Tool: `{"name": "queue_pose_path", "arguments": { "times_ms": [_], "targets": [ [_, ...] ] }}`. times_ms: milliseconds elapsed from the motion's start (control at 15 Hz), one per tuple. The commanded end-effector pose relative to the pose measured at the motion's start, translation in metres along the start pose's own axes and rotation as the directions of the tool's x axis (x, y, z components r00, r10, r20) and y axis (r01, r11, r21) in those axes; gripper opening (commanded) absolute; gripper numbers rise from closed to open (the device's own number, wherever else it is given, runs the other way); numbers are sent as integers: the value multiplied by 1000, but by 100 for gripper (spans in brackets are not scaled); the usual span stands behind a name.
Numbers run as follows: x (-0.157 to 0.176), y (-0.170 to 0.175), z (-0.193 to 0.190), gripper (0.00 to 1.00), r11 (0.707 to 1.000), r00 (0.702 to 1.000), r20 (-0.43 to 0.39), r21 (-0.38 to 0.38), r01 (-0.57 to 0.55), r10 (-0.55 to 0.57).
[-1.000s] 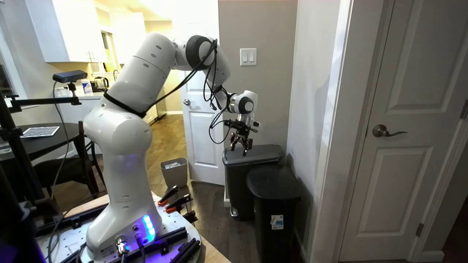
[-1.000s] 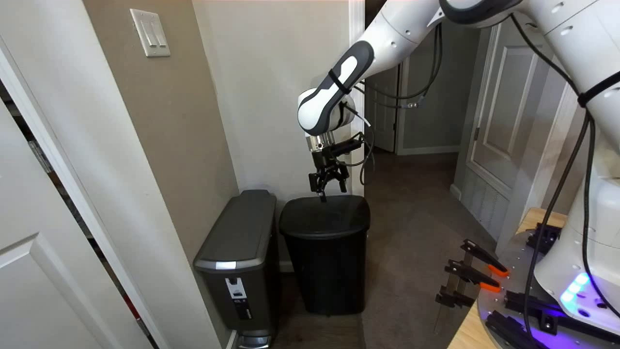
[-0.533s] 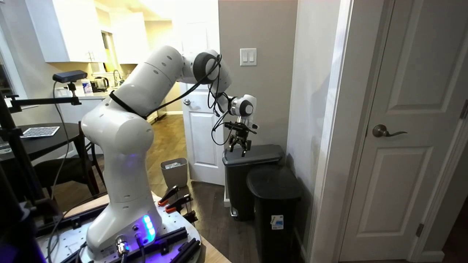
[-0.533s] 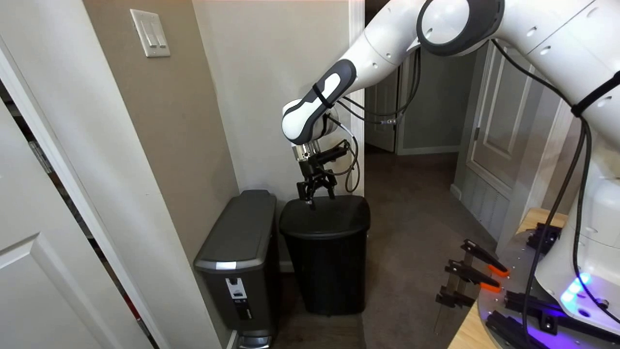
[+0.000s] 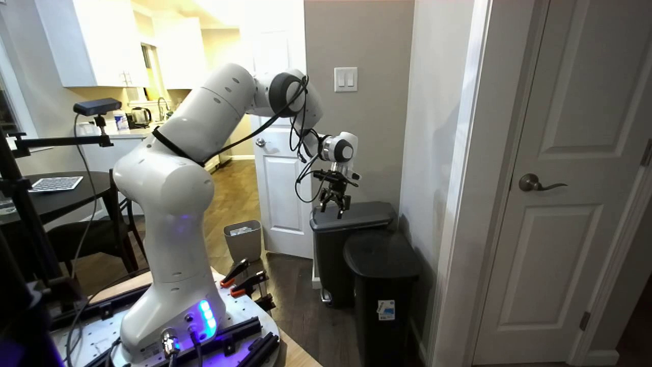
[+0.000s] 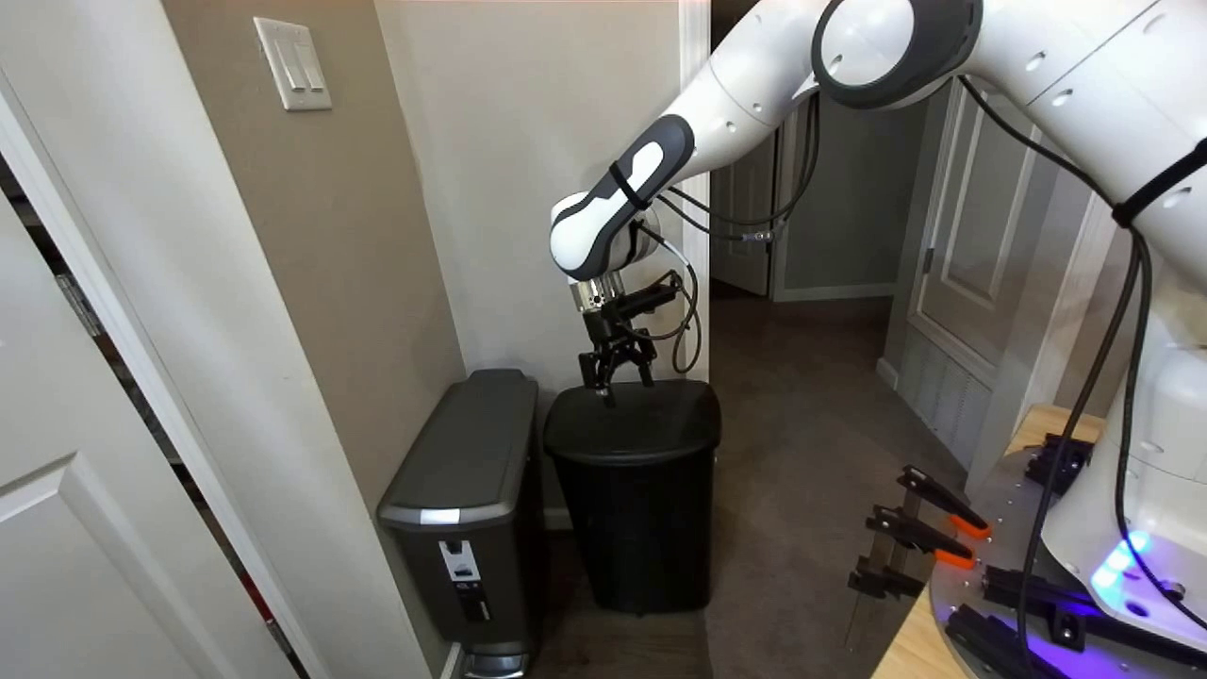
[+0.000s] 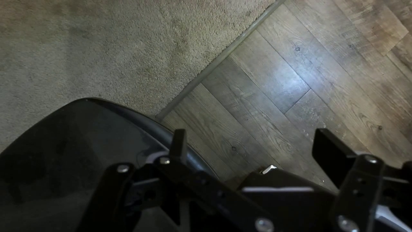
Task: Open the black bin lid fully upwards
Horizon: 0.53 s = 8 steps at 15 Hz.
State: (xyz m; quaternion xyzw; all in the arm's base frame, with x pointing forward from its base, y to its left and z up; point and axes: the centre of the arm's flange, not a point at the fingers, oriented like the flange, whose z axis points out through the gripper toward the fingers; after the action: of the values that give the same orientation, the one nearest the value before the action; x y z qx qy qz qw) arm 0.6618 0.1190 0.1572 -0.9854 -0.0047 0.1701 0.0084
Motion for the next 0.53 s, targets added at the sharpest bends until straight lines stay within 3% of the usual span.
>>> {"name": "queue_pose_path", "arguments": {
  "times_ms": [0, 200, 467],
  "targets": [
    [0, 0, 0, 100, 1000, 1000, 0, 0, 0, 0],
    [4, 4, -2, 100, 1000, 999, -41, -10, -7, 7],
    [48, -4, 0, 100, 997, 984, -167, 8, 71, -68]
  ]
}}
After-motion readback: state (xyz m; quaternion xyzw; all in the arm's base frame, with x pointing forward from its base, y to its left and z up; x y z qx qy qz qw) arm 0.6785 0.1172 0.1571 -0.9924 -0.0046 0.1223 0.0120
